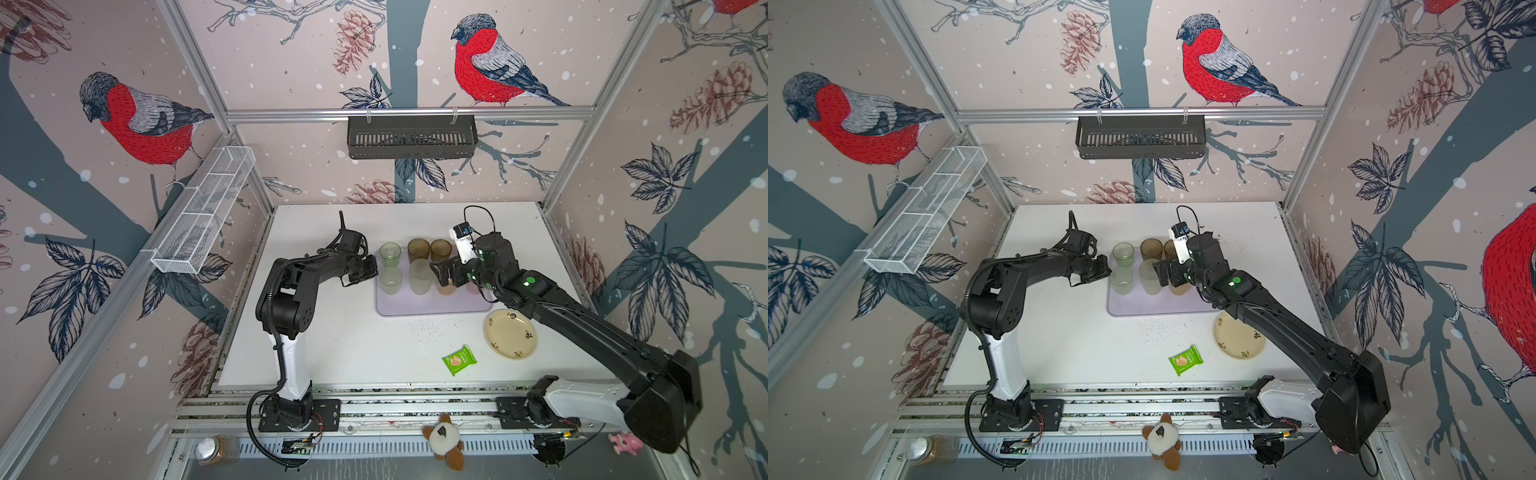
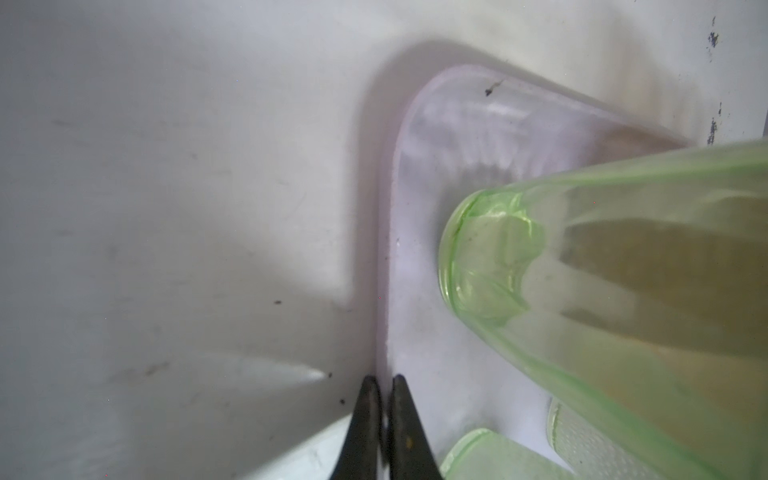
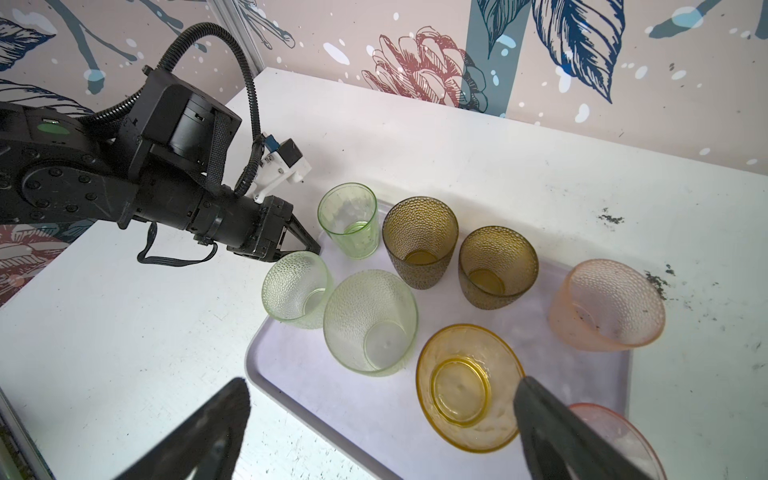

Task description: Place the glasses into the tray

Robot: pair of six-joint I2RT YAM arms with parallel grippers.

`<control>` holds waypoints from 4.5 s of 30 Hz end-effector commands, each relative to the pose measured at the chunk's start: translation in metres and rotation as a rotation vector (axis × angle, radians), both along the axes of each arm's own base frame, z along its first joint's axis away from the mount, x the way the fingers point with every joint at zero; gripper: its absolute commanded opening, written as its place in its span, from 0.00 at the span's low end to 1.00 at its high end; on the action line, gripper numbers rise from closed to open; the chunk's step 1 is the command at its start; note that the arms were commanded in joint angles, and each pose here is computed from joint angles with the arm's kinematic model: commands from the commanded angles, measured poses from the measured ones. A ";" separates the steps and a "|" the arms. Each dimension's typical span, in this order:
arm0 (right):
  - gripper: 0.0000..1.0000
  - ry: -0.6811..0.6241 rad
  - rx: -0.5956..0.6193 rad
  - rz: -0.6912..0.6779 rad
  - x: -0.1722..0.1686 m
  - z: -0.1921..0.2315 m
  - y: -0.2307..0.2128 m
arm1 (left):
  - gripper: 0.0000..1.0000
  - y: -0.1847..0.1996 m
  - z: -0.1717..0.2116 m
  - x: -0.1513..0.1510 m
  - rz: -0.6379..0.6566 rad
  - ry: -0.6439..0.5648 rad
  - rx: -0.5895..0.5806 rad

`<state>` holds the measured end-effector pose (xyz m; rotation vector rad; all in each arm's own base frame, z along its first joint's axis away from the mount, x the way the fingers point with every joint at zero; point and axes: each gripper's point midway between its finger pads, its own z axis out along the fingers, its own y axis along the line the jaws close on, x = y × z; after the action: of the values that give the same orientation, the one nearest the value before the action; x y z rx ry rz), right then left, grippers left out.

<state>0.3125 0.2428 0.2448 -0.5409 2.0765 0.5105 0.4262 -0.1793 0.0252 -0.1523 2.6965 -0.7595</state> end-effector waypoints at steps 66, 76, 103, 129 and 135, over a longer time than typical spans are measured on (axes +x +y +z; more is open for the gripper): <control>1.00 -0.173 0.164 -0.592 0.027 0.035 -0.181 | 0.92 0.141 0.112 -0.041 0.227 -0.283 0.289; 1.00 -0.272 0.176 -0.941 0.010 -0.005 -0.284 | 0.99 0.167 0.127 -0.058 0.348 -0.403 0.379; 1.00 -0.275 0.058 -0.995 0.044 -0.113 -0.327 | 0.99 0.219 0.118 -0.055 0.553 -0.913 0.645; 1.00 -0.470 -0.027 -0.878 0.053 -0.113 -0.283 | 0.99 0.199 0.104 -0.050 0.444 -1.051 0.607; 1.00 -0.476 -0.050 -0.872 0.054 -0.114 -0.279 | 0.99 0.198 0.105 -0.051 0.446 -1.057 0.610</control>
<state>0.3660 -0.0316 0.1168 0.2214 1.7081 -0.1399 0.3733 0.0199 0.1131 -0.1476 1.7328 0.1469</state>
